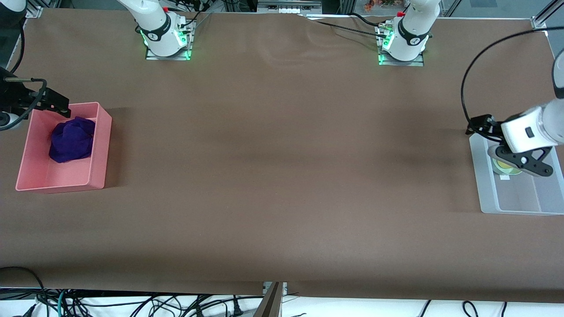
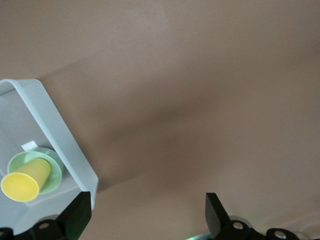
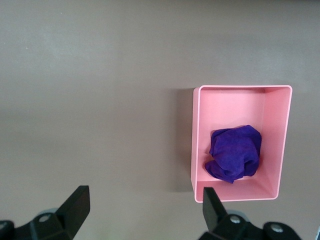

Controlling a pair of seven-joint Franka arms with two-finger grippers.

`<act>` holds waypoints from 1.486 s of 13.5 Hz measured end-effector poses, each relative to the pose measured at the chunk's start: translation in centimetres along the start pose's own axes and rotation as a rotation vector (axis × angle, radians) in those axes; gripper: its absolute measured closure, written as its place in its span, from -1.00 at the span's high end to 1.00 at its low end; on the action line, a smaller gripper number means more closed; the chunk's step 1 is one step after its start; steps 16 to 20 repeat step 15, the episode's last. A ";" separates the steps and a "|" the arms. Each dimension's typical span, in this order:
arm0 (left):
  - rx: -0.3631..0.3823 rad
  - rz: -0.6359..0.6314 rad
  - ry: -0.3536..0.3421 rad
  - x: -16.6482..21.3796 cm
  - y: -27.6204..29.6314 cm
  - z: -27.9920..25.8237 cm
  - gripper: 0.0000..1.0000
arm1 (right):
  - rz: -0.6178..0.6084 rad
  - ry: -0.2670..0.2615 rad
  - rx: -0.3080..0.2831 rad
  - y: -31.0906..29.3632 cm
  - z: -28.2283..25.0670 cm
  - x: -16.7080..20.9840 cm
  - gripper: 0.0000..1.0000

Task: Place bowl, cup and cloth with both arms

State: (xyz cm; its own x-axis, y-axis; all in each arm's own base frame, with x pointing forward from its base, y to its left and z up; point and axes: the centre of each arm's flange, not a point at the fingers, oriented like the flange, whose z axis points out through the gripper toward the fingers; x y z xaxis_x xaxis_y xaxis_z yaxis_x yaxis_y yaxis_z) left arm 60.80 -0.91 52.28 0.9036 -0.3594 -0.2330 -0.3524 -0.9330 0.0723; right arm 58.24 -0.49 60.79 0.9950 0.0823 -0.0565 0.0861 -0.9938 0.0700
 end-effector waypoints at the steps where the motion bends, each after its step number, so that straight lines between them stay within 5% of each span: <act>1: 0.008 -0.025 -0.001 0.0 2.5 -0.9 1.00 | 0.000 0.000 0.000 0.0 0.0 0.0 1.00; 3: -0.008 -0.070 0.017 -0.5 5.9 -2.6 1.00 | 0.000 0.000 0.000 0.0 0.0 0.0 1.00; 7: 0.028 -0.204 0.108 -2.6 2.4 -3.2 1.00 | 0.000 0.000 0.000 0.0 0.0 0.0 1.00; 12: 0.020 -0.275 0.170 -3.7 4.8 -1.2 1.00 | 0.002 0.000 0.000 0.1 0.0 0.0 1.00; 20: 0.023 -0.295 0.179 -4.4 5.4 -0.8 1.00 | 0.002 0.000 0.000 0.1 0.0 0.0 1.00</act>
